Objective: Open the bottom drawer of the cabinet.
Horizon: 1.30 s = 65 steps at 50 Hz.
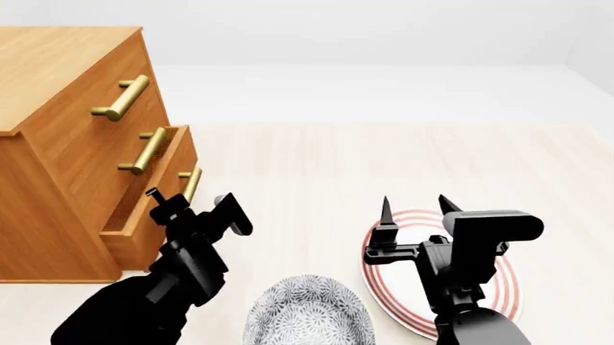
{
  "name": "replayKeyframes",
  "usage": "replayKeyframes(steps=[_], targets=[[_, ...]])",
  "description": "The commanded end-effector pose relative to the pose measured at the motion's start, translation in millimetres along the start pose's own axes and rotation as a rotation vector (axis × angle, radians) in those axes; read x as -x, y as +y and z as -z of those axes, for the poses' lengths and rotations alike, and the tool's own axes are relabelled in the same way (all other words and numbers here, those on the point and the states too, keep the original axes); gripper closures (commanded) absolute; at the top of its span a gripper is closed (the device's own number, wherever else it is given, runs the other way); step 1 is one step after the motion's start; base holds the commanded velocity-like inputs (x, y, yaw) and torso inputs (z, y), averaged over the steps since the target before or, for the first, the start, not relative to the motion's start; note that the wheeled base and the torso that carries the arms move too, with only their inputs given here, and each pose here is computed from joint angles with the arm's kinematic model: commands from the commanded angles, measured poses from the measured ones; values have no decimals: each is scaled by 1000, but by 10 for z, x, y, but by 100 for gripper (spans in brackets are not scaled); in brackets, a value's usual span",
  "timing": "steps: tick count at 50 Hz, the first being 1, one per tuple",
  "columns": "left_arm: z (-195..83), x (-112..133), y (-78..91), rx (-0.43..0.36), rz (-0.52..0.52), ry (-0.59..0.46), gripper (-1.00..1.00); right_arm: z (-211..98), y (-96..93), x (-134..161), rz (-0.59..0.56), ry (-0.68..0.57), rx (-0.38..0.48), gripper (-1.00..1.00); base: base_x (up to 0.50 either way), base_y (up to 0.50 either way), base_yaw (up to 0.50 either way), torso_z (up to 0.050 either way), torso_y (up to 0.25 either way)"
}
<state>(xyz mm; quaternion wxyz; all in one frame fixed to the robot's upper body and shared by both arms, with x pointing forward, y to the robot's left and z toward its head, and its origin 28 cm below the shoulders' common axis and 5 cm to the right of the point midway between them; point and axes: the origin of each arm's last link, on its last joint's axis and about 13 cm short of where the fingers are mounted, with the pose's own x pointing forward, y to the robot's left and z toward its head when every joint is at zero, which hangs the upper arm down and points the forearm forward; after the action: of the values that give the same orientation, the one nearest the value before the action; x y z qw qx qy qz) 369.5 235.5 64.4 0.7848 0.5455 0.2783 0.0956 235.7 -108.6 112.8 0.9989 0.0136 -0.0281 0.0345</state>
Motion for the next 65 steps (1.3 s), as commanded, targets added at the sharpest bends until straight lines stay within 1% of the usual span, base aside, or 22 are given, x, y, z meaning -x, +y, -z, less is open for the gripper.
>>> replayKeyframes(steps=[1, 7, 14, 25, 37, 60, 61, 65], targets=[[-505, 183, -14, -42, 16, -261, 100, 3, -3, -2, -2, -2, -3, -100, 14, 0, -7, -10, 0], [-533, 209, -29, -52, 4, -276, 100, 17, -6, -13, -1, 0, -9, -100, 7, 0, -6, 0, 0], [-579, 235, -28, -37, 18, -295, 100, 20, -6, -12, -2, 2, -8, -100, 9, 0, -5, -1, 0], [-596, 273, -79, -51, 34, -308, 100, 11, -13, -2, -1, -2, -10, -100, 12, 0, -7, -1, 0], [-672, 331, -72, -53, 40, -337, 100, 0, -15, 1, -2, -5, -13, -100, 13, 0, -7, -3, 0], [-697, 354, -83, -56, 49, -354, 100, 3, -15, 1, -3, -6, -14, -100, 15, 0, -8, -2, 0], [-702, 358, -82, -56, 51, -355, -100, 8, -14, -2, -3, -5, -13, -100, 14, 0, -8, 0, 0], [-716, 369, -76, -55, 58, -357, -100, -12, -14, -2, -3, -6, -14, -100, 0, 0, 0, 0, 0]])
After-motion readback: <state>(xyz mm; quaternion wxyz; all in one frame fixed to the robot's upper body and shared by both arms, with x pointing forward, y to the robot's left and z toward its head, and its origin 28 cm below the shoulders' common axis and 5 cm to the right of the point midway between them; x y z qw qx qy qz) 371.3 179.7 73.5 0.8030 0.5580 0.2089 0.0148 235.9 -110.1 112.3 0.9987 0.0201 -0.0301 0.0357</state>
